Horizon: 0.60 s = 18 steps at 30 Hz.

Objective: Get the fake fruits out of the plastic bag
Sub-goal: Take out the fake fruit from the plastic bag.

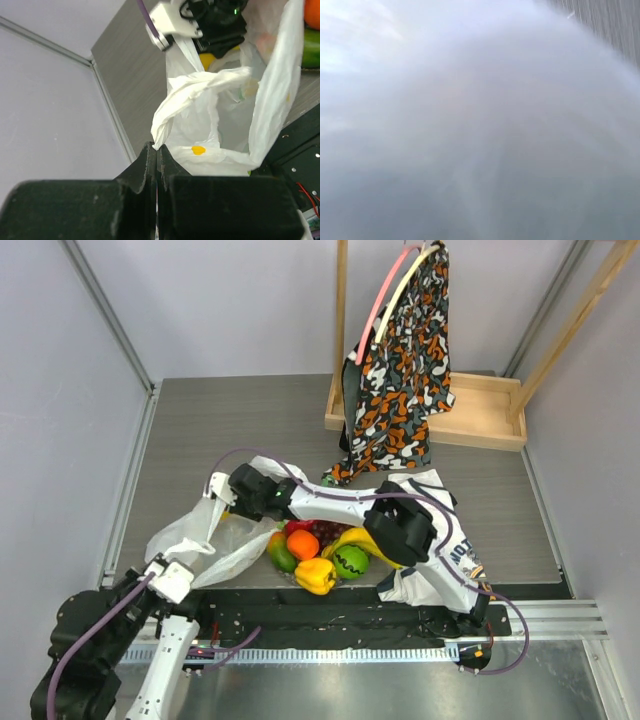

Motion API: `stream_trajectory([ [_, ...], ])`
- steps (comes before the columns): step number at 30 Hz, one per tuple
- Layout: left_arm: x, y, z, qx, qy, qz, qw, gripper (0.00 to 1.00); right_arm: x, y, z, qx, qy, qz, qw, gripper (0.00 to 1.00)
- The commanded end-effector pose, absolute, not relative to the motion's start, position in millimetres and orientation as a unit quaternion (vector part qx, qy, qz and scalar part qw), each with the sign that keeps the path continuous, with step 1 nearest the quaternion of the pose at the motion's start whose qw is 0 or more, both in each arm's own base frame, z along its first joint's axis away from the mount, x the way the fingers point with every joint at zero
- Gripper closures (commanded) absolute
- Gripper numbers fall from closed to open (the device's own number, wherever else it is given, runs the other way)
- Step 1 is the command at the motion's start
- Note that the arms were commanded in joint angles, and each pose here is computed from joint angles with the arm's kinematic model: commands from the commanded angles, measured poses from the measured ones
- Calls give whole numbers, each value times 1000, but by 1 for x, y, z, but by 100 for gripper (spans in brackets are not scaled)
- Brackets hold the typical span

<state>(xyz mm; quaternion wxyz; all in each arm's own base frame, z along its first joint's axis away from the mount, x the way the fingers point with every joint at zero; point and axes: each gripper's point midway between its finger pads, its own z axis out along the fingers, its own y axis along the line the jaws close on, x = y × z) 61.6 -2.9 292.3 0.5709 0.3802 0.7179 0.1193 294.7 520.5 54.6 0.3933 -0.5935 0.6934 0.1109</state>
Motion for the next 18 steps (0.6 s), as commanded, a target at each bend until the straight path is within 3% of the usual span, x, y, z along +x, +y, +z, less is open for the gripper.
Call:
stream_trajectory([
  [1,44,8,245,385,772,112,493,100,257,530,190,-565,654,238,444,99],
  [8,61,15,250,347,771,134,517,100,221,518,216,-538,663,322,409,99],
  [18,107,44,302,186,762,198,588,100,214,509,237,-590,646,302,380,99],
])
